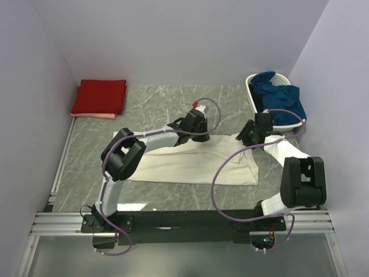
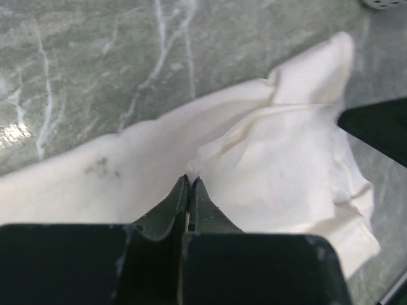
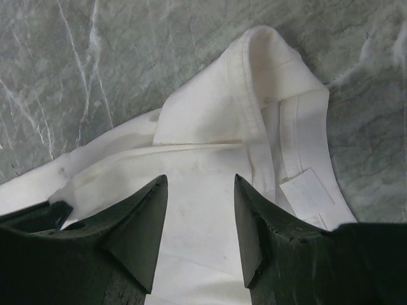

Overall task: Fold and stack the t-shirts
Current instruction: Fold the tshirt

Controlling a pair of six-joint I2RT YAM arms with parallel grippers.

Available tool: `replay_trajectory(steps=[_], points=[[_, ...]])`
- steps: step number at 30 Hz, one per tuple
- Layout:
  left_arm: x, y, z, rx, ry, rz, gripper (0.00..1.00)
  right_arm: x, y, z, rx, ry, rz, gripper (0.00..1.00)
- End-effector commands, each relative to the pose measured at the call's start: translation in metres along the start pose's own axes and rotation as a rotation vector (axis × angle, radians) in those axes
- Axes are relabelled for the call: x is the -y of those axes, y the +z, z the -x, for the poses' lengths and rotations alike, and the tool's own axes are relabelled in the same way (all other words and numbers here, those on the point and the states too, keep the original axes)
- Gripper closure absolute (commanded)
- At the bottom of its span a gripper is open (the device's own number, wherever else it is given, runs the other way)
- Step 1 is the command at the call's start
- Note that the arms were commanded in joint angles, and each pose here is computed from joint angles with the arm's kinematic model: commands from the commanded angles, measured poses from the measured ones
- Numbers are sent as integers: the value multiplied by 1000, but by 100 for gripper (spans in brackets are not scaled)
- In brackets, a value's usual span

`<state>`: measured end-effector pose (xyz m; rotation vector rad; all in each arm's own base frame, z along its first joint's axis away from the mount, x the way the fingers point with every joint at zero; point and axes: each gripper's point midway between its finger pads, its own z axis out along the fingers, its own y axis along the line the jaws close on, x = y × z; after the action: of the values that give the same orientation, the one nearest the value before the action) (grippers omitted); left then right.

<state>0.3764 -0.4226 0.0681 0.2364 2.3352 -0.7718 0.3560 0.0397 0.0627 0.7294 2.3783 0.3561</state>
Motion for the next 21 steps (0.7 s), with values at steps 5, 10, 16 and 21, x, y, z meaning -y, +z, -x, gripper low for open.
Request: replay_trajectory(steps=[5,10,16,21], points=[[38,-35,9,51,17,-133,99,3,-5,8,41,-4,-10,46],[39,-41,-7,21,23,-147,99,1,-4,11,41,-2,-10,45],[36,-47,-26,-4,24,-147,99,0,-2,9,29,-2,-8,45],[34,-50,-33,-8,13,-153,100,5,-3,1,16,-4,-11,46]])
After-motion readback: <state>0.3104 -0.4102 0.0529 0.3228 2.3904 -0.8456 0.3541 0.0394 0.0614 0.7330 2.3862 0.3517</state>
